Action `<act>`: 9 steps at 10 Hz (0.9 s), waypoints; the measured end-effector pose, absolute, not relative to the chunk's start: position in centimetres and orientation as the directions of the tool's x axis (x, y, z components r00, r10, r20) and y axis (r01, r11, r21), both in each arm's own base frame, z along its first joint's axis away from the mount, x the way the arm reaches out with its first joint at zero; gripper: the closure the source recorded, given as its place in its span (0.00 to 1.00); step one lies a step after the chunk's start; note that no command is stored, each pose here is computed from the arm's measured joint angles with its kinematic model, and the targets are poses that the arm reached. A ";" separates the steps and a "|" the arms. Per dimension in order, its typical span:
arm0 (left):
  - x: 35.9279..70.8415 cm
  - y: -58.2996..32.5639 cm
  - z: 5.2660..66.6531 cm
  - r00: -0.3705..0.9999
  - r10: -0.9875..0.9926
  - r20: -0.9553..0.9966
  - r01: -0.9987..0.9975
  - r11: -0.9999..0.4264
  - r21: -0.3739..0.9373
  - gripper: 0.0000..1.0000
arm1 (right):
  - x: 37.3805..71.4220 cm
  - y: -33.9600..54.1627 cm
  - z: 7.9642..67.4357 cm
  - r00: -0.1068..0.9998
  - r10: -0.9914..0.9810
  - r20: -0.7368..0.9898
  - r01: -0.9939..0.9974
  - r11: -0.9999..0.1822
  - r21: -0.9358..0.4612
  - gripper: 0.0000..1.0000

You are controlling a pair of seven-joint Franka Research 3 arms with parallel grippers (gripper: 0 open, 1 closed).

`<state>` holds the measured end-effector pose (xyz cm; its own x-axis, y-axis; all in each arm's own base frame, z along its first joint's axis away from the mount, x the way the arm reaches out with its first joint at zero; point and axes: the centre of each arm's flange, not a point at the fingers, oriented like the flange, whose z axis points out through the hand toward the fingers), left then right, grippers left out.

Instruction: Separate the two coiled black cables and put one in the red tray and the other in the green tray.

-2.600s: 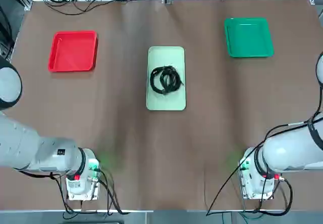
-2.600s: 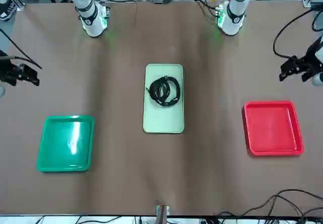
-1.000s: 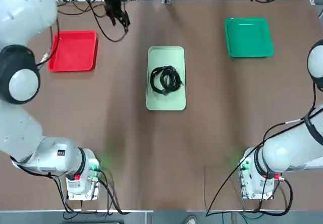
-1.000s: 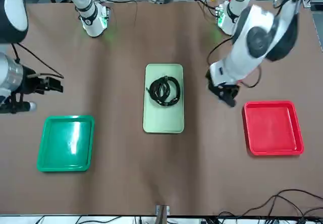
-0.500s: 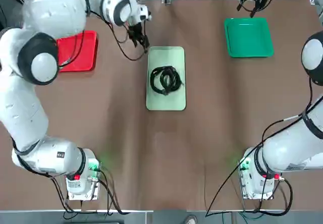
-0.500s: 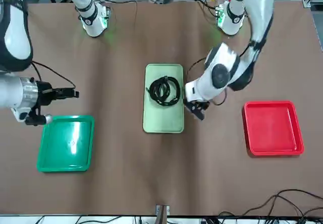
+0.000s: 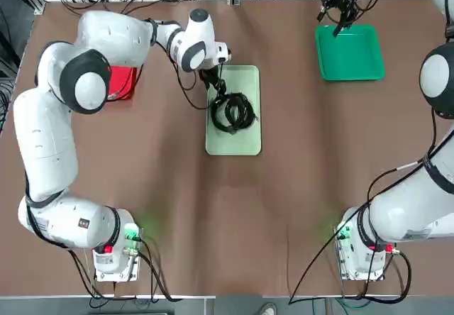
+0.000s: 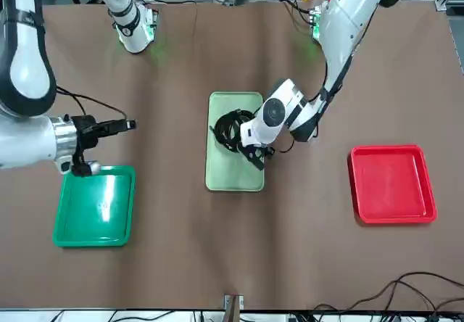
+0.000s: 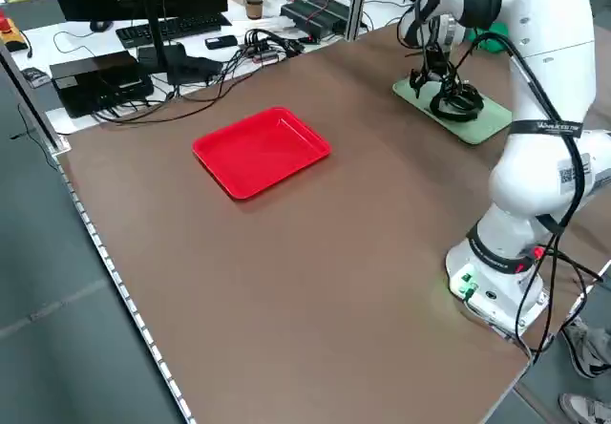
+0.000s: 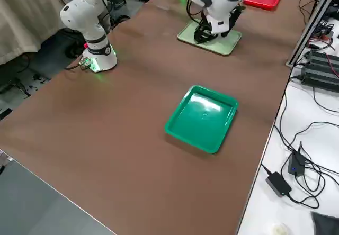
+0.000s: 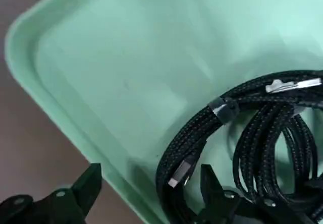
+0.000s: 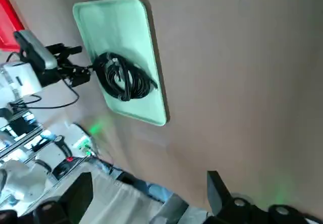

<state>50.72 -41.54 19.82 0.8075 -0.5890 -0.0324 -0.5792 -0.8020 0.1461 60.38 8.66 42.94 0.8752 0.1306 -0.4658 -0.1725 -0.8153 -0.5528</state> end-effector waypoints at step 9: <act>48.3 -42.6 17.6 0.788 -0.615 -0.023 -0.610 -0.785 0.107 0.66 | 53.6 12.6 38.0 0.807 0.180 -0.563 -0.294 -0.704 -0.647 0.00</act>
